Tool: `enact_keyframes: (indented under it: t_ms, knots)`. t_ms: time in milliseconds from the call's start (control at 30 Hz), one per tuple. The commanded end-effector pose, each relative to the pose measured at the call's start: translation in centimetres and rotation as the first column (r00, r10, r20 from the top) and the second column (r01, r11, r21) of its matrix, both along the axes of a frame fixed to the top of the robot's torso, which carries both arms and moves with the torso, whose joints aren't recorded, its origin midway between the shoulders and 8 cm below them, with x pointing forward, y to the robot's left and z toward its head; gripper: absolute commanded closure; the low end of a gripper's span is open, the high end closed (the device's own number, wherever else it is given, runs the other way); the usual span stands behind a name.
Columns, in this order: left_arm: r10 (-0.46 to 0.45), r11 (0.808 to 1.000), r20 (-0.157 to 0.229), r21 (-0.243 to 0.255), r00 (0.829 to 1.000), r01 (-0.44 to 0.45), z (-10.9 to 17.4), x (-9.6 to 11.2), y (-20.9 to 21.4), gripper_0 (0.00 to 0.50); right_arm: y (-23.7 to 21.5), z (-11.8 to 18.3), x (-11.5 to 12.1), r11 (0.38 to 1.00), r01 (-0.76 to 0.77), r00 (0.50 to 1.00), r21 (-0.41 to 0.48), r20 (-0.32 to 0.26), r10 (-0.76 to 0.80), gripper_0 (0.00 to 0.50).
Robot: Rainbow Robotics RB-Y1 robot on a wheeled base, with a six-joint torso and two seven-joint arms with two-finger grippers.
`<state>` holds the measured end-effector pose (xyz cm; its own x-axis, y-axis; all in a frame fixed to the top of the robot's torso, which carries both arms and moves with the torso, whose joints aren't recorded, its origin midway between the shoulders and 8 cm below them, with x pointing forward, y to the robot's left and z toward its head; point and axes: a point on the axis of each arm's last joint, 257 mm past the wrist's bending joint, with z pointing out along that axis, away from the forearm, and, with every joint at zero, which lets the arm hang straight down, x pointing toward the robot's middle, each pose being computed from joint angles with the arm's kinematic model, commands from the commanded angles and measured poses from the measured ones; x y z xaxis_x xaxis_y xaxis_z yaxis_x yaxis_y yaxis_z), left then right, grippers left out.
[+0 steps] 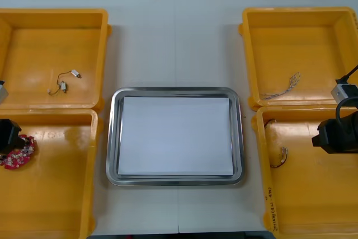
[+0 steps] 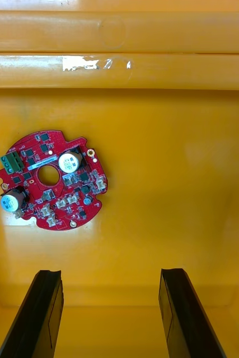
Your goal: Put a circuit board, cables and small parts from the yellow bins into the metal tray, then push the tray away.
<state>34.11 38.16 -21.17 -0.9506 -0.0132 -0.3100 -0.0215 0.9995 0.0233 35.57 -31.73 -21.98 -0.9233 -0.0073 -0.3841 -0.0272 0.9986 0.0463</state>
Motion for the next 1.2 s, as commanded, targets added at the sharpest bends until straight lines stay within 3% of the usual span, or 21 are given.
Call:
enact_keyframes:
  t_ms: [33, 1200]
  knots:
    - [-0.042, 0.999, 0.006, 0.007, 0.999, 0.042, 0.12, -0.43, 0.22, 0.000, -0.47, 0.42, 0.05, 0.997, 0.071, 0.997, 0.035, 0.012, -0.072, 0.000]
    - [-0.042, 0.999, 0.006, 0.007, 0.999, 0.042, 0.12, -0.43, 0.22, 0.000, -0.47, 0.42, 0.05, 0.997, 0.071, 0.997, 0.035, 0.012, -0.072, 0.000]
